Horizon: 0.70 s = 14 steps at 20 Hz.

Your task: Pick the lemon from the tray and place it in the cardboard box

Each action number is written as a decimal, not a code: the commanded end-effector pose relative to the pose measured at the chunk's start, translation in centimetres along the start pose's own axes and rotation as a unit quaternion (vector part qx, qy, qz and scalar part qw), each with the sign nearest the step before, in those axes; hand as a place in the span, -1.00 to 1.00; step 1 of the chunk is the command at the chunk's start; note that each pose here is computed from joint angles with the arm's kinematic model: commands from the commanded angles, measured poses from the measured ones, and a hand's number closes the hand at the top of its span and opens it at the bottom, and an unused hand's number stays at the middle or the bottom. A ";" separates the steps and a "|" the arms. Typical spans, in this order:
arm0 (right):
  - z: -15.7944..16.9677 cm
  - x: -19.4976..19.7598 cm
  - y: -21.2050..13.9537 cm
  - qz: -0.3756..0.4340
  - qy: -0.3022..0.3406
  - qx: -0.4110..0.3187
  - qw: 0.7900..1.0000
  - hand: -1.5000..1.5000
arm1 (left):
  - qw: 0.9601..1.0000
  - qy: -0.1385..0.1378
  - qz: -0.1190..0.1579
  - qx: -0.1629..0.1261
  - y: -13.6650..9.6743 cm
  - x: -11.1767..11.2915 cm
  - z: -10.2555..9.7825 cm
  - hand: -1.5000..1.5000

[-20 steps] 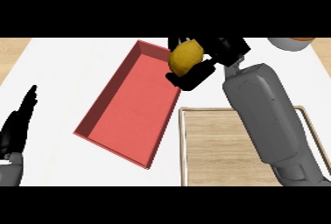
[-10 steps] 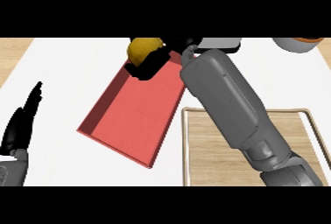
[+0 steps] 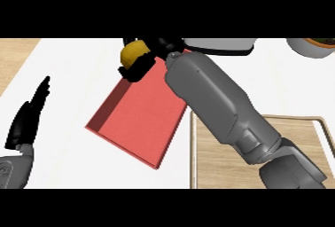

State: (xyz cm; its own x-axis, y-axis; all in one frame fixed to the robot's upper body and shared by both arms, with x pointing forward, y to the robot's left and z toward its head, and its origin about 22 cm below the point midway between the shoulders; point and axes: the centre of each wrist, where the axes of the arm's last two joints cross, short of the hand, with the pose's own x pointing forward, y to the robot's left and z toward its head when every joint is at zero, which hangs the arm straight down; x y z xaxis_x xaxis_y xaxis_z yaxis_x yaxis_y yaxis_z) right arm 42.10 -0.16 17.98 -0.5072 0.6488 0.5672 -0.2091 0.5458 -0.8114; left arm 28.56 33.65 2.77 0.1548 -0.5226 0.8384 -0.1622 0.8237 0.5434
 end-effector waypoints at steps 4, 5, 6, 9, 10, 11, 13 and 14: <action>0.2 -2.8 1.5 -0.058 0.096 0.015 0.994 -1.00 | 1.000 -0.021 -0.004 -0.006 -0.4 0.7 -0.6 0.00; 0.2 -2.8 1.7 -0.049 0.095 0.015 0.994 -1.00 | 1.000 -0.020 0.000 -0.020 -0.6 1.8 -1.1 0.00; 0.3 -2.4 2.0 -0.056 0.102 0.028 0.993 -1.00 | 1.000 -0.016 0.000 -0.018 -1.8 1.9 -0.8 0.00; 0.4 -3.1 2.1 -0.073 0.076 0.022 0.994 -1.00 | 1.000 -0.014 -0.003 -0.005 -0.3 0.6 -0.3 0.00; 0.5 -3.1 2.2 -0.085 0.060 0.014 0.994 -1.00 | 1.000 -0.014 0.003 -0.018 -1.8 0.0 0.3 0.00; 0.8 -3.7 2.7 -0.089 0.061 0.002 0.994 -1.00 | 1.000 -0.021 0.004 -0.016 -1.7 1.7 -0.6 0.00; 0.2 -2.2 1.9 -0.094 0.036 -0.032 0.994 -1.00 | 1.000 -0.023 0.009 -0.015 -3.1 1.2 -0.1 0.00; 0.1 -2.2 1.6 -0.115 0.020 -0.039 0.992 -1.00 | 1.000 -0.012 -0.003 -0.011 -1.4 0.3 0.0 0.00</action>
State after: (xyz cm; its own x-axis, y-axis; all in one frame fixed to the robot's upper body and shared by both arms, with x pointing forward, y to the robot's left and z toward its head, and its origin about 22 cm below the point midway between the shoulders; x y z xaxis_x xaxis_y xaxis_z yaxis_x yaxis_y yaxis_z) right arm 42.73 -0.92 14.92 -0.3806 0.5945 0.7084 -0.2693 0.6615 -0.6999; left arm 29.28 31.85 2.58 0.1250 -0.5257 0.8415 -0.1360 0.8310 0.5393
